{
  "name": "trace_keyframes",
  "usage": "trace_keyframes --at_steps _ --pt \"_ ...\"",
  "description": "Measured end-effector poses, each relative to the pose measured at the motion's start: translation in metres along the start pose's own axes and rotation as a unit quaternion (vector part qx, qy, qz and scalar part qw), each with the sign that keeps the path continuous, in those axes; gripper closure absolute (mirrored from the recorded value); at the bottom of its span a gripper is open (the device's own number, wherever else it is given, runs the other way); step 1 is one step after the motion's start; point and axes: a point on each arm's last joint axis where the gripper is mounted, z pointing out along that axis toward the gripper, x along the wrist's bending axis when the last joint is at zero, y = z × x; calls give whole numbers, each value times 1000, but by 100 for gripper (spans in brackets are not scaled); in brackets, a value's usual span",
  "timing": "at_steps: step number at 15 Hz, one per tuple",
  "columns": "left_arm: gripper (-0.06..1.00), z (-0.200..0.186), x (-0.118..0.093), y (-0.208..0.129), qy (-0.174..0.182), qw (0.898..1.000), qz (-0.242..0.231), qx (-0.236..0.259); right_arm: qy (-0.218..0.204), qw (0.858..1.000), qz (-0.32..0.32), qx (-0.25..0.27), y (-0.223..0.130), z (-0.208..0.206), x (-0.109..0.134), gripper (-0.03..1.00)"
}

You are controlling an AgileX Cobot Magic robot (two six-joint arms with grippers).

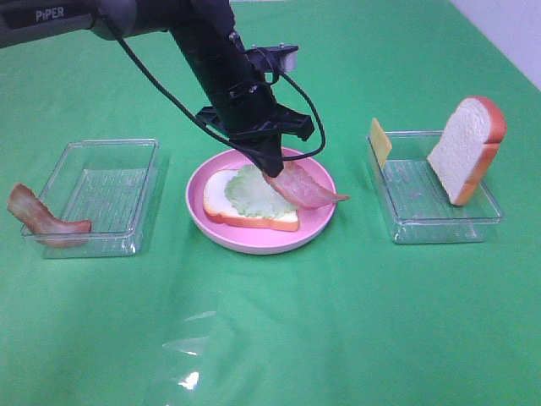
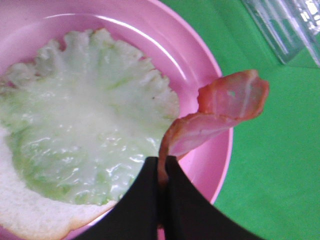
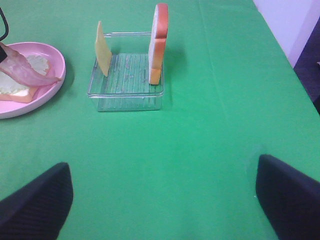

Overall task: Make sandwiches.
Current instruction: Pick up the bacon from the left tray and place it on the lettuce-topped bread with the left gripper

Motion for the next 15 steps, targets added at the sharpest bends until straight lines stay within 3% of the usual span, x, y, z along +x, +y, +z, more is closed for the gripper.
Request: trace_keyframes --at_steps 5,10,14,15 --pt "94 0 7 -3 39 998 -55 16 0 1000 0 0 0 0 0 1" --pt "94 -3 23 -5 127 989 -73 22 0 1000 0 0 0 0 0 1" --pt "94 -4 24 -6 131 988 -76 25 0 1000 0 0 0 0 0 1" --pt "85 -4 24 -6 131 988 -79 26 0 1000 0 0 0 0 0 1"
